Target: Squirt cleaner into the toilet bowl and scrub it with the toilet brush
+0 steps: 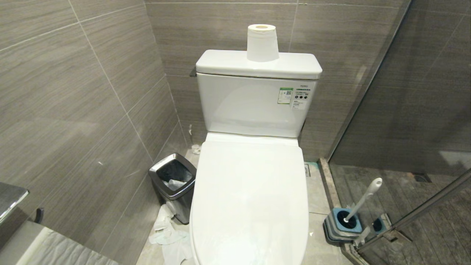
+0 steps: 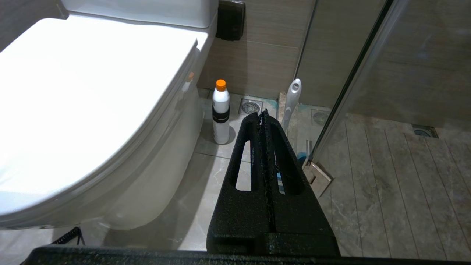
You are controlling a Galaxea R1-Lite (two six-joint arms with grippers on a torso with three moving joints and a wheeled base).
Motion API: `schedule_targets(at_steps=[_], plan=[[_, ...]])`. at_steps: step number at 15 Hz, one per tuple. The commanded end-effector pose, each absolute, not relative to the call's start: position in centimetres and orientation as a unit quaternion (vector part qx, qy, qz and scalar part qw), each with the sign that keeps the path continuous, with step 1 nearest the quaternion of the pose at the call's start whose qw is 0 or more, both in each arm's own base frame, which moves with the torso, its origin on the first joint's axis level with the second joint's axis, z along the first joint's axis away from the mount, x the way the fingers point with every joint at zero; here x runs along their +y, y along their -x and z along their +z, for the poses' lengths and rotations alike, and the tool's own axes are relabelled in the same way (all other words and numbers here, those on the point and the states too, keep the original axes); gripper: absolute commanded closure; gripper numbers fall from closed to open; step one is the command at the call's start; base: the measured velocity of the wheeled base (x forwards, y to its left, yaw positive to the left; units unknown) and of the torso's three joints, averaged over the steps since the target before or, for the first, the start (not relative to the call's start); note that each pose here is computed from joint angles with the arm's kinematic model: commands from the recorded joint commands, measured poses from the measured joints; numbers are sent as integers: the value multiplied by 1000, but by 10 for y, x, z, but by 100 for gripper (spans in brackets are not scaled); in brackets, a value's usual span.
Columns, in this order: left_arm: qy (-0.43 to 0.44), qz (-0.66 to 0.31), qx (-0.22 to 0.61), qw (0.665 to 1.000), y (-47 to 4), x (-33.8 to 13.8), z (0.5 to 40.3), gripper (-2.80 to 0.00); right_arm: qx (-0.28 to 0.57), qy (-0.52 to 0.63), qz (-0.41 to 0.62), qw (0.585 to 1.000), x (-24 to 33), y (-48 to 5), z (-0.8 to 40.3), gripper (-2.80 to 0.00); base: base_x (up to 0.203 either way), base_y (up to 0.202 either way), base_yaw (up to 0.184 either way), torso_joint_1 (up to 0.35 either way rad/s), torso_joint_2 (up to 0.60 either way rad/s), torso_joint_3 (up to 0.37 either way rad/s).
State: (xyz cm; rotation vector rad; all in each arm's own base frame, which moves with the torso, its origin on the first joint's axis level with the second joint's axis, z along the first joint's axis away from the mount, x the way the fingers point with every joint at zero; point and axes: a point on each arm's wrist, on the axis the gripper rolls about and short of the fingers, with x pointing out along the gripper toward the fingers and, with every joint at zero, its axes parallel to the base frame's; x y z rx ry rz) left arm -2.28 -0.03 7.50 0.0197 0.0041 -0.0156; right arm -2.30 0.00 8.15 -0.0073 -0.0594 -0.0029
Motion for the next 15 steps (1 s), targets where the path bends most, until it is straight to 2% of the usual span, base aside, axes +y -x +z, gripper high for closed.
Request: schedule_targets(at_steps=[1,15], plan=[[-10,-8,4,1000,23,0,75,0,-17,4,-2,1000,0,21,74,0,0,0,0,0,0,0],[-10,-8,4,1000,23,0,75,0,-17,4,-2,1000,0,21,75,0,0,0,0,0,0,0]])
